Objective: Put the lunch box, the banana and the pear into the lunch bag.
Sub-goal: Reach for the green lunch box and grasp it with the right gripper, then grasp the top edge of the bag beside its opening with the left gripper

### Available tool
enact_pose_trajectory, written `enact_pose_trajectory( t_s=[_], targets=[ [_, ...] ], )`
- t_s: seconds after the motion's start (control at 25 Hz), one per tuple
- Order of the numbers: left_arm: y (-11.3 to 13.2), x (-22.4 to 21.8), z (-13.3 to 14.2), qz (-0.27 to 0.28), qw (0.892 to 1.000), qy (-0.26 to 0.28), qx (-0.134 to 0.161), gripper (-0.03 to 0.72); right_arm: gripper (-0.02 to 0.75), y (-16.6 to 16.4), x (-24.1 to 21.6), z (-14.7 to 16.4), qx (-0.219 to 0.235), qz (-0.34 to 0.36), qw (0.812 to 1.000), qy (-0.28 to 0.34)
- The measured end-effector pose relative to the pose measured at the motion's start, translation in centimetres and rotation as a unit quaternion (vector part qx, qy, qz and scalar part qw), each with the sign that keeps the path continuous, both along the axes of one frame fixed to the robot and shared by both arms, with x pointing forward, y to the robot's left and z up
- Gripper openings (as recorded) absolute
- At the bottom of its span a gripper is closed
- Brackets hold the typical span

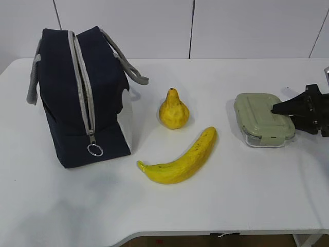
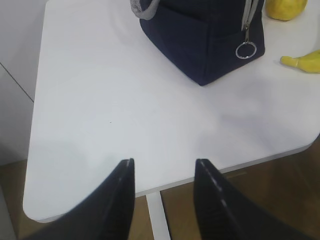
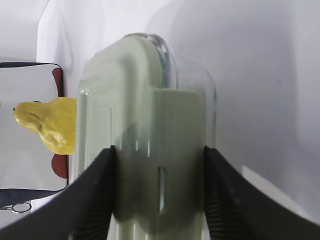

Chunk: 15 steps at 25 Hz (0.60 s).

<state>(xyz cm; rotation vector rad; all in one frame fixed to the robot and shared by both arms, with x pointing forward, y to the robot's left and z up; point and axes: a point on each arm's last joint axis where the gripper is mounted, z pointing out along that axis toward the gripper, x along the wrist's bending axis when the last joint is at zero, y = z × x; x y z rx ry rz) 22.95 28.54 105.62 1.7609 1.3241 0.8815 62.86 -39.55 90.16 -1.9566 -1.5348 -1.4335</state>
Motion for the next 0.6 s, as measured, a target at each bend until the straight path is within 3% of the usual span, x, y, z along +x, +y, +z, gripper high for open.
enact_pose_trajectory(
  t_s=[0.6],
  targets=[
    [0.00,0.00,0.00,0.000,1.000,0.000,0.000,0.299,0.356,0.15,0.10,0.11,0.023,-0.003,1.000,-0.005]
  ],
)
